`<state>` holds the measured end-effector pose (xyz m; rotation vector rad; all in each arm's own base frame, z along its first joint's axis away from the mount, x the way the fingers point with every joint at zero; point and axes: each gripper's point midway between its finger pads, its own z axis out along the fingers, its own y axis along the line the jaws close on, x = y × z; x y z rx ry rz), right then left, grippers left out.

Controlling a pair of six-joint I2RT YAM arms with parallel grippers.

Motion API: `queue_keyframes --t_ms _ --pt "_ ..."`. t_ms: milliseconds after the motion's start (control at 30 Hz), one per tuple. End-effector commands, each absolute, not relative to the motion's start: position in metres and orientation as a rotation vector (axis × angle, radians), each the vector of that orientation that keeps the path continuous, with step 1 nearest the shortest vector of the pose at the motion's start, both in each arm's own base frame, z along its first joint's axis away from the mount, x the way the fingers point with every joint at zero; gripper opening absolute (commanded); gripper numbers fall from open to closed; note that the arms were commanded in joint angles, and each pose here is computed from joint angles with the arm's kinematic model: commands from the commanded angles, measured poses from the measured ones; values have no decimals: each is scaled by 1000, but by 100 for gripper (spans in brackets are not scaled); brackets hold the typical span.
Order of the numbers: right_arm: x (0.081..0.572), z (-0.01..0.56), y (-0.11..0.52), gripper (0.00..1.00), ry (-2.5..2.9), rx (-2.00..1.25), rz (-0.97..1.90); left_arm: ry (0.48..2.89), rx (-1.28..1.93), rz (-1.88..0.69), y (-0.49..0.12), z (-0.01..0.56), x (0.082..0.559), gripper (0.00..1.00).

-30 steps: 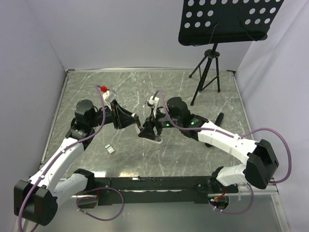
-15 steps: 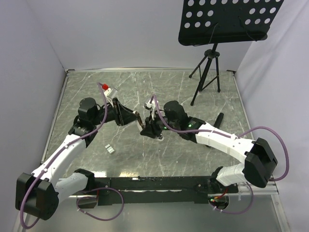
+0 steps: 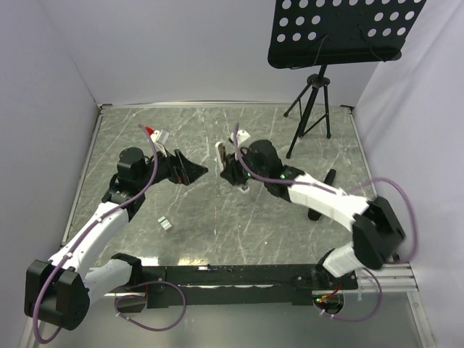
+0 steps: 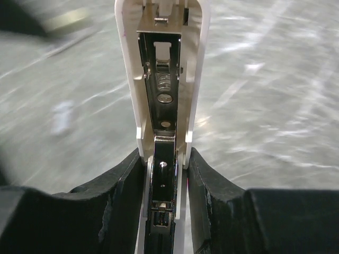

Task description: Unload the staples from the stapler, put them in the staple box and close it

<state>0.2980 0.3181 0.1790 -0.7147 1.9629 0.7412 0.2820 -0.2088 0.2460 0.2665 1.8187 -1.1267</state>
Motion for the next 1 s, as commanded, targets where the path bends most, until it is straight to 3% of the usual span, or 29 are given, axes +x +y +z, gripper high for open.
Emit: queue_keyframes --t_ms 0,133,300,633,833,967 --pt "385 156 304 4 2045 -486 529 1813 251 -933 -190 255 300 100" --pt "443 126 280 4 2096 -309 320 1813 165 -858 -177 253 306 99" --pt "477 86 281 12 2210 -215 254 1836 19 -713 -151 243 315 99" --pt "465 37 263 33 2423 -146 100 1838 -70 -636 -134 242 318 97" --pt "455 34 265 57 2418 -179 104 1848 -73 -631 -134 240 319 97" --pt "451 36 267 62 2418 -195 87 1845 -83 -622 -132 239 320 97"
